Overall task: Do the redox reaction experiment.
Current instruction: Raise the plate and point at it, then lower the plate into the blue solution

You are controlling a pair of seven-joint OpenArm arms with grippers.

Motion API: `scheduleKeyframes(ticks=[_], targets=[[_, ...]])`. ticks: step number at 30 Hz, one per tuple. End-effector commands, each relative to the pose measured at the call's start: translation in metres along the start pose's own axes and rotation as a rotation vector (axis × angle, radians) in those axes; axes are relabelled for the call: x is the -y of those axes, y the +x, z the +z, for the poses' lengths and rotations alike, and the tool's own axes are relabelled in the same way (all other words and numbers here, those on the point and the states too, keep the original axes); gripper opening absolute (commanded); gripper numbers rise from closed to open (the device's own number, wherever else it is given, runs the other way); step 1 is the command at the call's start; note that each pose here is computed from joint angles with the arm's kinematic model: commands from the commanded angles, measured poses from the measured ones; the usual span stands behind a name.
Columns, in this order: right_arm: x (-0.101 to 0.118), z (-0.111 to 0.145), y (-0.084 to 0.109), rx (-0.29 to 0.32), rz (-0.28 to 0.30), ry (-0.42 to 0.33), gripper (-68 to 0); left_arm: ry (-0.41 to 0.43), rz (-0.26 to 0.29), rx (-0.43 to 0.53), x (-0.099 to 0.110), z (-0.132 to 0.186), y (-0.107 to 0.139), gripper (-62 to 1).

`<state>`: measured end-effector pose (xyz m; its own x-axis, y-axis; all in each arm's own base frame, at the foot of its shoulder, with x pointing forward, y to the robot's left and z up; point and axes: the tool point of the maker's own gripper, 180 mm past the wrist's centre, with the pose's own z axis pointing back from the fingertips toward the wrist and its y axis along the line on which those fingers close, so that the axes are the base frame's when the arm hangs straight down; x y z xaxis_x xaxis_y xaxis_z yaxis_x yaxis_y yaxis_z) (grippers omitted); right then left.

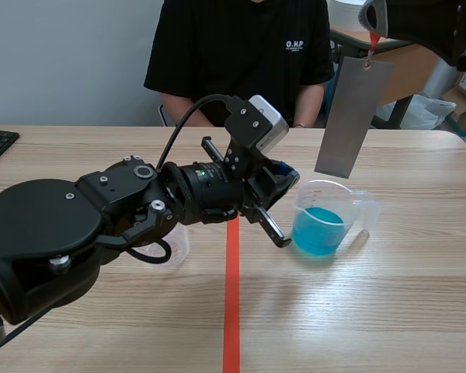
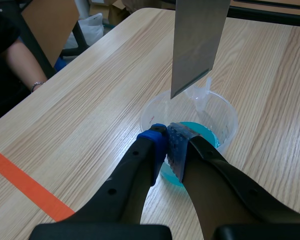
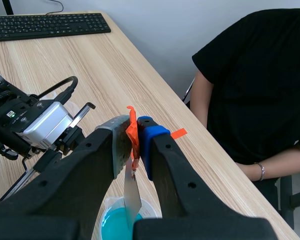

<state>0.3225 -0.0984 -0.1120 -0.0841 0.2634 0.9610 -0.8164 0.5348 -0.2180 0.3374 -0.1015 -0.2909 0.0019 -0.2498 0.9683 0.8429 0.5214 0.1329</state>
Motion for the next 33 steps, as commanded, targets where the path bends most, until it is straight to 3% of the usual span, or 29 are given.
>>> scheduleKeyframes(ticks=[1,13,18,24,33], targets=[[0.004,0.003,0.013,0.031,0.025,-0.004,-66.0,0.001,0.003,0.052,-0.001,-0.005,0.017,-57.5],[0.004,0.003,0.013,0.031,0.024,-0.004,-66.0,0.002,0.001,0.051,-0.002,-0.004,0.016,-57.5],[0.004,0.003,0.013,0.031,0.024,-0.004,-66.0,0.018,-0.001,0.028,-0.012,0.012,0.006,-57.5],[0.004,0.003,0.013,0.031,0.025,-0.004,-66.0,0.059,0.011,0.064,-0.024,0.065,0.005,-57.5],[0.004,0.003,0.012,0.03,0.024,-0.005,-66.0,0.165,0.024,-0.035,-0.028,0.172,-0.028,-57.5]])
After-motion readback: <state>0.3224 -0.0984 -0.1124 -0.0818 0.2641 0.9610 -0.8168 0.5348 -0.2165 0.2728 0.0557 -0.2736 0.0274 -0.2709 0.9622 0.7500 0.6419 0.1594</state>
